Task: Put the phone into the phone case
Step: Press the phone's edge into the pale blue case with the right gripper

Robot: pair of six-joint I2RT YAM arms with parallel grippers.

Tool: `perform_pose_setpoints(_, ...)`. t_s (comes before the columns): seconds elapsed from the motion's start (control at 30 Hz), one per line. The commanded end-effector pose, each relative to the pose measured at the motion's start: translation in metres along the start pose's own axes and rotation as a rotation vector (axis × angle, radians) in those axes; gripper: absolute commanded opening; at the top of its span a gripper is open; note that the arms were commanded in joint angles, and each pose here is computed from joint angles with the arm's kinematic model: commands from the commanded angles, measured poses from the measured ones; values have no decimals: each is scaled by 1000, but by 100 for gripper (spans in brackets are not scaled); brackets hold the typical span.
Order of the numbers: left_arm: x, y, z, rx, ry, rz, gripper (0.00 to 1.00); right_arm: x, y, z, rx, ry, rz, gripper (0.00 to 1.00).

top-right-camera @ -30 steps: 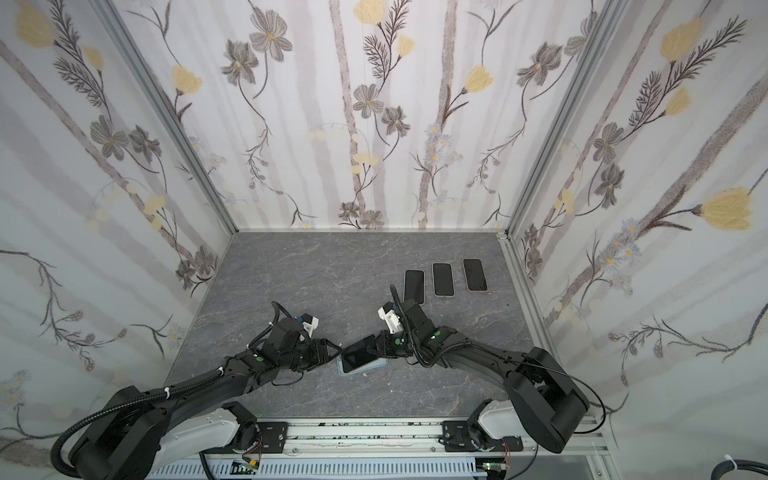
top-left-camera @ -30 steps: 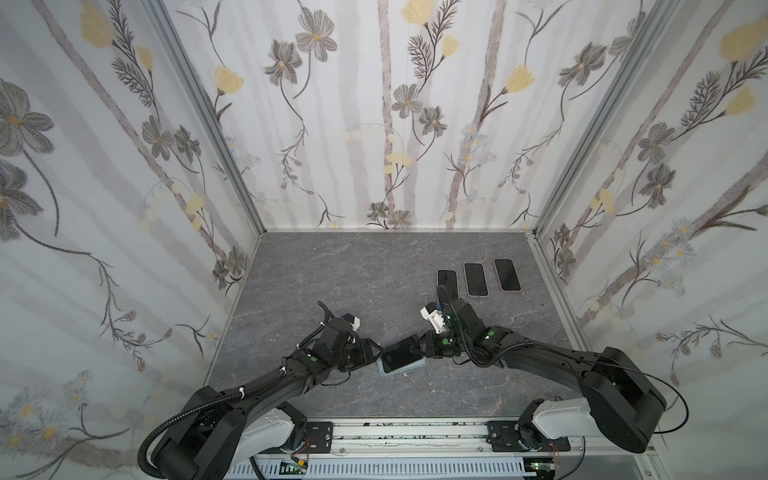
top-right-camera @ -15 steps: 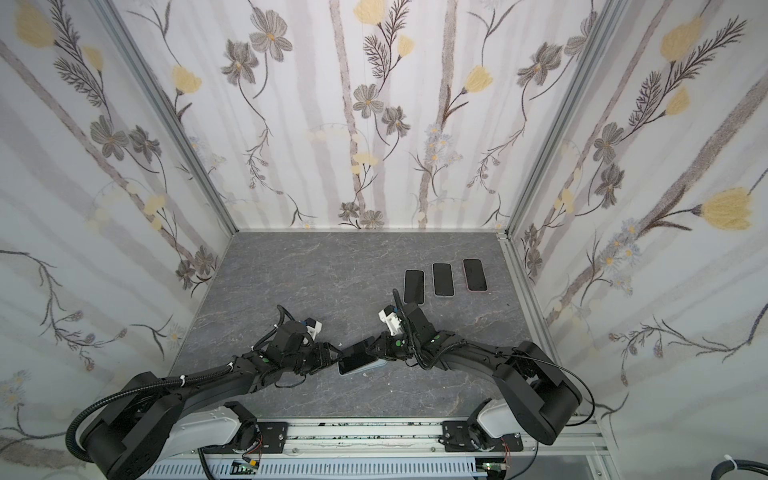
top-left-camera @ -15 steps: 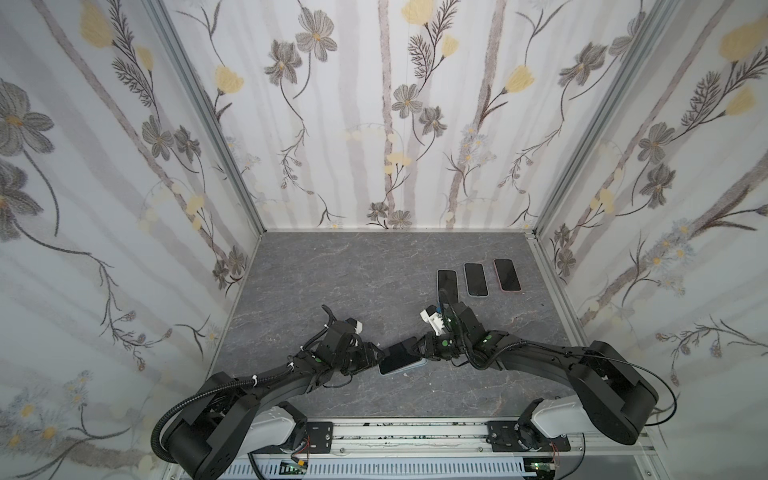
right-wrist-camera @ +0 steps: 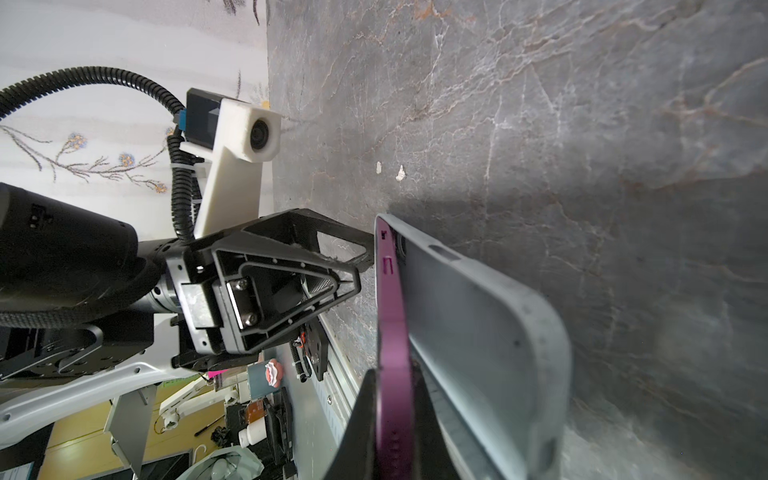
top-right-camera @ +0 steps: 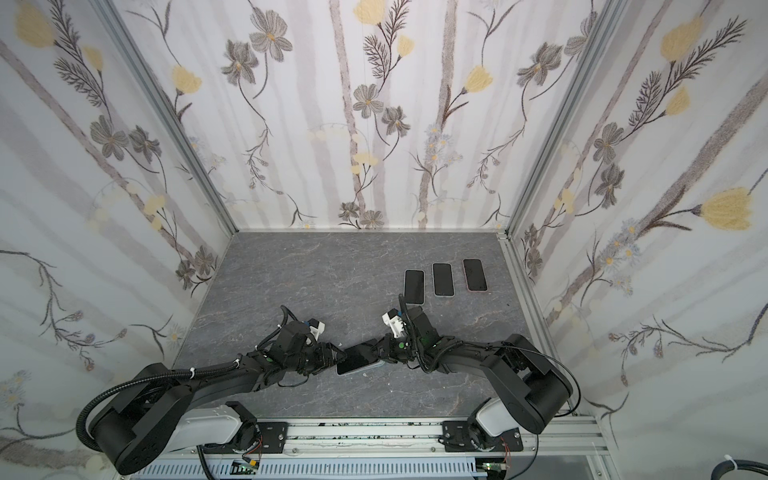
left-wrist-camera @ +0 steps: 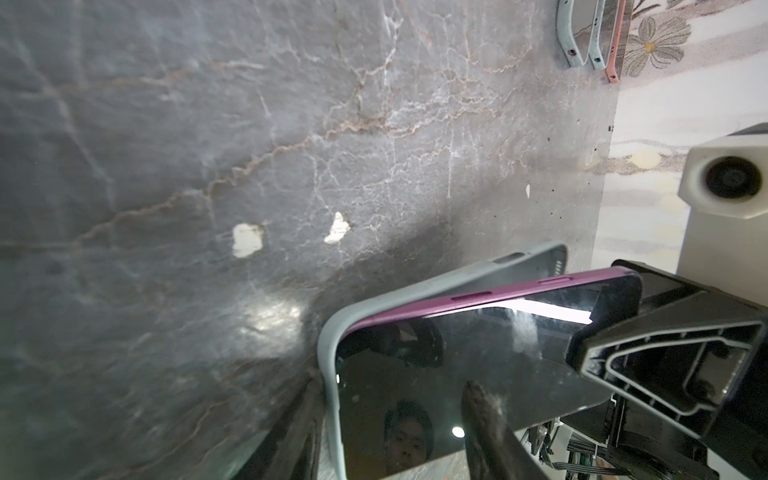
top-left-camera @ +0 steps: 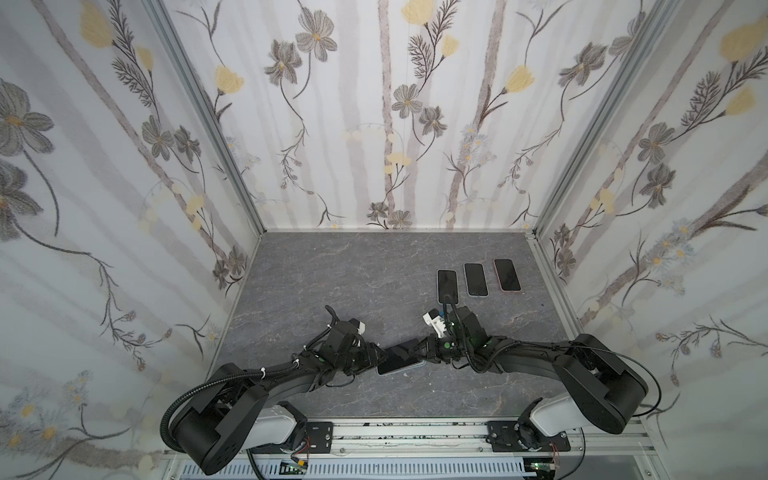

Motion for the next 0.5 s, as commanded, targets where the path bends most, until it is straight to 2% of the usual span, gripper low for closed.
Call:
perform_pose_setpoints(0.0, 2, -1, -9, 57, -16, 20, 53, 6, -3, -26, 157, -60, -27, 11)
perform_pose_setpoints(0.2, -1, 1, -6, 23, -19, -14, 53, 5, -5, -35, 247, -52, -3, 16)
perform_pose_setpoints(0.47, -5, 7, -5, -30, -57, -68, 53, -3, -1, -28, 348, -18, -8, 37)
Point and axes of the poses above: each gripper's point midway between its finger pads, its own y axis back along the fingers, its own z axis along the line the jaws close on, x = y × z, the point moved 8 cm from there along y, back along the fingers, and after that the axes turned 6 degrees about y, right-handed, at the moved point
